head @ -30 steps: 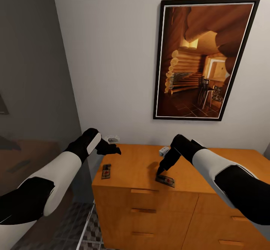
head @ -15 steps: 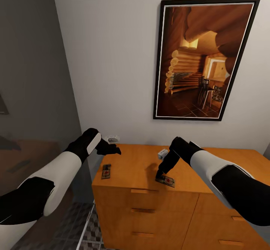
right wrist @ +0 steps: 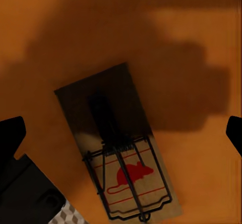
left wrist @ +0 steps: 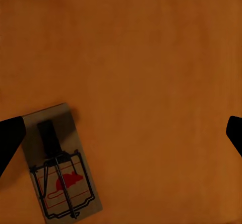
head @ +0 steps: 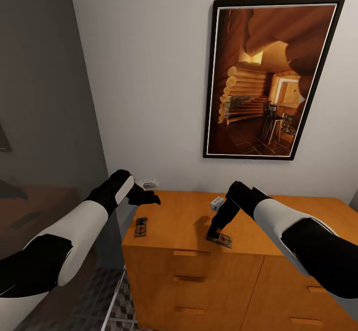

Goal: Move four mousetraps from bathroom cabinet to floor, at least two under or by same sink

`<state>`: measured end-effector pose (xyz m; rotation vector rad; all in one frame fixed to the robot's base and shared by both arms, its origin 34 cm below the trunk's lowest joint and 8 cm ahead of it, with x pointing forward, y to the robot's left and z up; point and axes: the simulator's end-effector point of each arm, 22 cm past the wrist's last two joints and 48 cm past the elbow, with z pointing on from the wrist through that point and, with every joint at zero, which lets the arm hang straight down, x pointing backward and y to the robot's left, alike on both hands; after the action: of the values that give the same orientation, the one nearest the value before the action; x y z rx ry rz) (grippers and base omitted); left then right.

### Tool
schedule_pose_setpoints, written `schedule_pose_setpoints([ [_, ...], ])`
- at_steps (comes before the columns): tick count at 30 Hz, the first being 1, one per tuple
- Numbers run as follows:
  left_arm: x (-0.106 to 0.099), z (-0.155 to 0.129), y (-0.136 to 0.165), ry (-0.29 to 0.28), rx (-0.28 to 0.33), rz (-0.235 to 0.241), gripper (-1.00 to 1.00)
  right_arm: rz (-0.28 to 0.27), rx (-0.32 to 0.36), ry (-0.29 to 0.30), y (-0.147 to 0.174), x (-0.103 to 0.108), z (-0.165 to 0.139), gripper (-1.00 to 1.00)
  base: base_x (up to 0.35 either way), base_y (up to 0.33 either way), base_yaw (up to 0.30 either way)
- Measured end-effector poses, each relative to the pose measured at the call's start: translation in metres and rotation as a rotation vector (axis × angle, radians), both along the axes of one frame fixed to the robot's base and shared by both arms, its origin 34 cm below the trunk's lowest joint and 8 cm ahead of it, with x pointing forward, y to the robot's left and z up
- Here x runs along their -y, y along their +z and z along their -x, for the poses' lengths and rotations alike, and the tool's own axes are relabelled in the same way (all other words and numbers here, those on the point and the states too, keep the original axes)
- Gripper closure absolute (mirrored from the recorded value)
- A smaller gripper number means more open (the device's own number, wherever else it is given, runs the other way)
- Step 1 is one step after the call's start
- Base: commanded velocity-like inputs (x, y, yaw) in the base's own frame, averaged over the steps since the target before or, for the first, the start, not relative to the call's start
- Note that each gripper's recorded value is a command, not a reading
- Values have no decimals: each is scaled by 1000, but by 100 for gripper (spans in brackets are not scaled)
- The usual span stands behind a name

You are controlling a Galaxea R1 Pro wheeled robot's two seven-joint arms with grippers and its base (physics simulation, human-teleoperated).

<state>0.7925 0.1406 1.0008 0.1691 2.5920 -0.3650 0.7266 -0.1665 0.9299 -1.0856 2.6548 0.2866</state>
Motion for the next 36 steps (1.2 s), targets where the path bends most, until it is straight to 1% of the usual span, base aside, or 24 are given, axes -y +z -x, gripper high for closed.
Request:
schedule_pose_setpoints([
  [5, 0, 0, 0, 0, 0, 0, -100, -3, 8, 9, 0, 0, -1, -100, 0, 0, 0],
  [17, 0, 0, 0, 0, 0, 0, -100, 11, -11, 4, -10, 7, 5, -100, 0, 0, 0],
  [27, 0, 0, 0, 1, 0, 1, -100, 11, 3, 17, -12, 6, 4, -100, 0, 0, 0],
  [36, 0, 0, 0, 0, 0, 1, -100, 17, -1, 23, -29, 7, 11, -100, 0, 0, 0],
])
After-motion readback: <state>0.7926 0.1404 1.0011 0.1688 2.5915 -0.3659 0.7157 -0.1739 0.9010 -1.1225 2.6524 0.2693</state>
